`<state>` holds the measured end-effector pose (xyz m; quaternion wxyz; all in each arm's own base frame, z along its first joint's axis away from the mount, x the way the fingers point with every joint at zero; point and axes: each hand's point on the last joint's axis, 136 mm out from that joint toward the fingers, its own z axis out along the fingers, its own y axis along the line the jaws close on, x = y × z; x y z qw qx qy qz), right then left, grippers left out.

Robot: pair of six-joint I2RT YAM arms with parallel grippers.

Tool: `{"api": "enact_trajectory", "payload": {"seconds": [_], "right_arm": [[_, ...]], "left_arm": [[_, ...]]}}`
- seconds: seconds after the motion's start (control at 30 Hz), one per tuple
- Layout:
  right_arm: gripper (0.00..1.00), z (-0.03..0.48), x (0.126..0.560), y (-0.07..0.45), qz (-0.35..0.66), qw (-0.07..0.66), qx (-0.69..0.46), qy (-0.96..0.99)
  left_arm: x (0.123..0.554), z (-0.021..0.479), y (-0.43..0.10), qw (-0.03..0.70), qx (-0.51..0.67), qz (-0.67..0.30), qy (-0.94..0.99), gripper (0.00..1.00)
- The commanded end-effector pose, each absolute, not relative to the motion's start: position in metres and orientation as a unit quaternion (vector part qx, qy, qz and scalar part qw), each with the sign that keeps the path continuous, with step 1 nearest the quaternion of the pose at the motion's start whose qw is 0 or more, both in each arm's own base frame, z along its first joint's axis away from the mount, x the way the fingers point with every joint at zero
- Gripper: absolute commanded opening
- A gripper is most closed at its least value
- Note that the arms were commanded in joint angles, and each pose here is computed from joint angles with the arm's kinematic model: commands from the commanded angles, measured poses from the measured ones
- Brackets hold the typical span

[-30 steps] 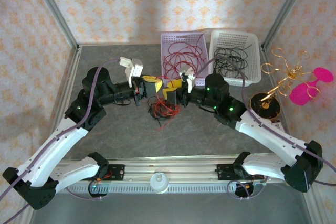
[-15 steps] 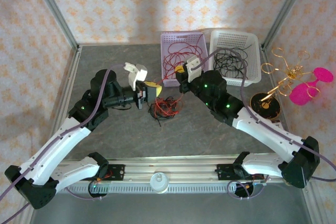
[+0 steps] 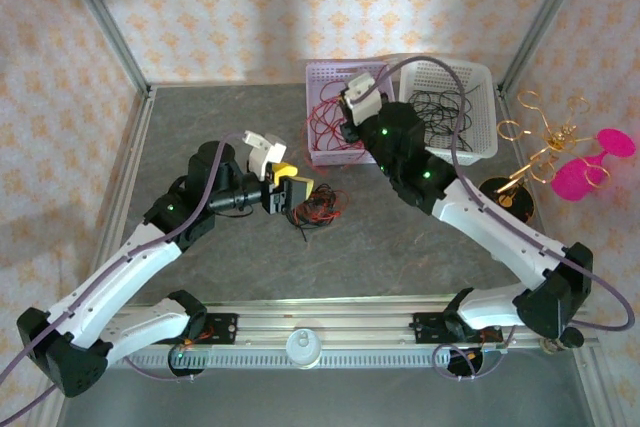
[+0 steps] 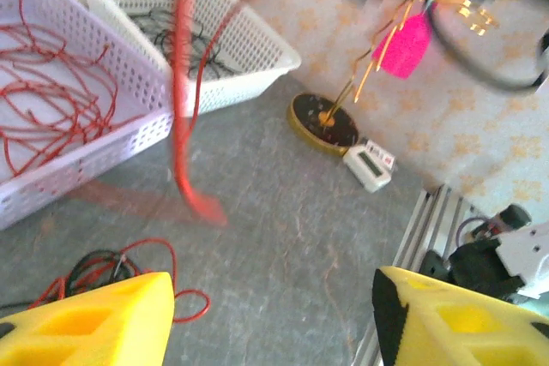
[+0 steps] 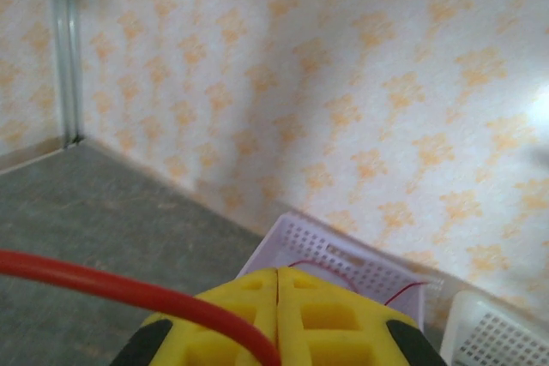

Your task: Untangle the cables

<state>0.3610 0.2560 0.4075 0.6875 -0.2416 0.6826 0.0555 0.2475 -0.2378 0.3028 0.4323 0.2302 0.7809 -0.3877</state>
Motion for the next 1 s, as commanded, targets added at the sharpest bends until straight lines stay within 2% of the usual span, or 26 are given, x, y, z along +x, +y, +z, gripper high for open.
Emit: {"api": "enact_trajectory", "payload": {"seconds": [0.0,0.1,0.23,0.4,0.5,0.7,0.97], "right_arm": [[0.0,0.429,0.376,0.247,0.036,0.702,-0.221,0.676],[0.0,0.435,0.404,0.242,0.038,0.692,-0.198,0.693],[0.0,0.438,0.449,0.234,0.03,0.673,-0.169,0.72],[0.0,0.411,0.515,0.229,0.034,0.635,-0.134,0.76],[0.0,0.386,0.553,0.227,0.084,0.616,-0.106,0.776],[0.0,0.307,0.616,0.225,0.139,0.56,-0.045,0.816],[0.0,0.171,0.636,0.224,0.159,0.447,0.003,0.88]], "left_arm": [[0.256,0.302,-0.239,0.452,0.214,-0.392,0.772,0.65],[0.254,0.298,-0.24,0.455,0.205,-0.406,0.766,0.7],[0.245,0.287,-0.23,0.46,0.185,-0.409,0.766,0.71],[0.231,0.274,-0.214,0.466,0.159,-0.409,0.769,0.73],[0.221,0.268,-0.21,0.463,0.156,-0.419,0.766,0.74],[0.217,0.259,-0.203,0.461,0.148,-0.406,0.775,0.75],[0.218,0.249,-0.201,0.456,0.142,-0.399,0.783,0.75]]}}
